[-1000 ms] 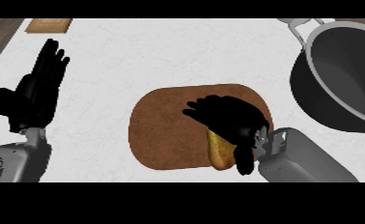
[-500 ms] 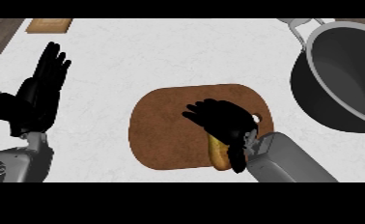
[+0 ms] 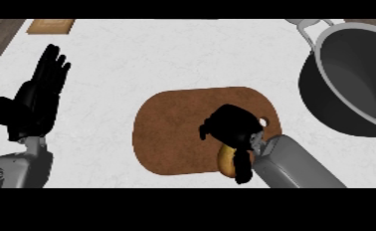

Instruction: Pick the pear from the cutting board and place it in the pot

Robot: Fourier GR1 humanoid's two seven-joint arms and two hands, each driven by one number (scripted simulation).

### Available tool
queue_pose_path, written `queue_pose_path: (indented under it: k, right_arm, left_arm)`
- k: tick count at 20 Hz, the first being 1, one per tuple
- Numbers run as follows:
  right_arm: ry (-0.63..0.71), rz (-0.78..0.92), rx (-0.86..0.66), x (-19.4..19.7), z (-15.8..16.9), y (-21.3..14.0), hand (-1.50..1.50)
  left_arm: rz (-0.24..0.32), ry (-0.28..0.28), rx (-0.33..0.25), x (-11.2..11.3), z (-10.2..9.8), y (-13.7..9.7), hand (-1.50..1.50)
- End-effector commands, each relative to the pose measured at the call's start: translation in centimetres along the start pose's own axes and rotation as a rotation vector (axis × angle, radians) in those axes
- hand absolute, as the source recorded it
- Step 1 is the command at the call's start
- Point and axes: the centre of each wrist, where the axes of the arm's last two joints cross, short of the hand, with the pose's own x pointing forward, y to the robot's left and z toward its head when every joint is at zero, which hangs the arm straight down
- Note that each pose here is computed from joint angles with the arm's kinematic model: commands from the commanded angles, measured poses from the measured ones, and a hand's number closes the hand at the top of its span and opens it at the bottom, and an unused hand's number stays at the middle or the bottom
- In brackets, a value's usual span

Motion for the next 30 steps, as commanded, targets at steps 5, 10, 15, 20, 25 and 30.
queue_pose_path:
  k: [5,10,15,20,25,30]
  right_arm:
    - [-0.06,0.046,0.001,-0.6,-1.3,1.0,1.5]
    - [-0.074,0.069,0.005,-2.7,-0.1,3.7,1.5]
    - [-0.141,-0.122,-0.07,2.7,8.4,9.5,1.5]
    - [-0.147,-0.206,-0.145,6.3,15.2,11.7,1.5]
    - [-0.105,-0.324,-0.468,7.0,19.6,9.3,1.5]
    - [-0.037,-0.417,-0.785,7.3,22.7,7.1,1.5]
  left_arm:
    - [0.001,0.0,0.001,0.3,-0.7,0.1,0.0]
    - [0.016,0.006,0.0,-0.1,-1.0,-0.5,0.0]
    - [-0.019,0.017,0.049,0.0,0.1,1.7,0.0]
    - [0.002,0.021,0.054,0.3,0.3,0.8,0.0]
    - [-0.015,0.01,0.073,-0.1,1.2,1.9,0.0]
    - [-0.002,0.016,0.064,-0.4,0.8,1.9,0.0]
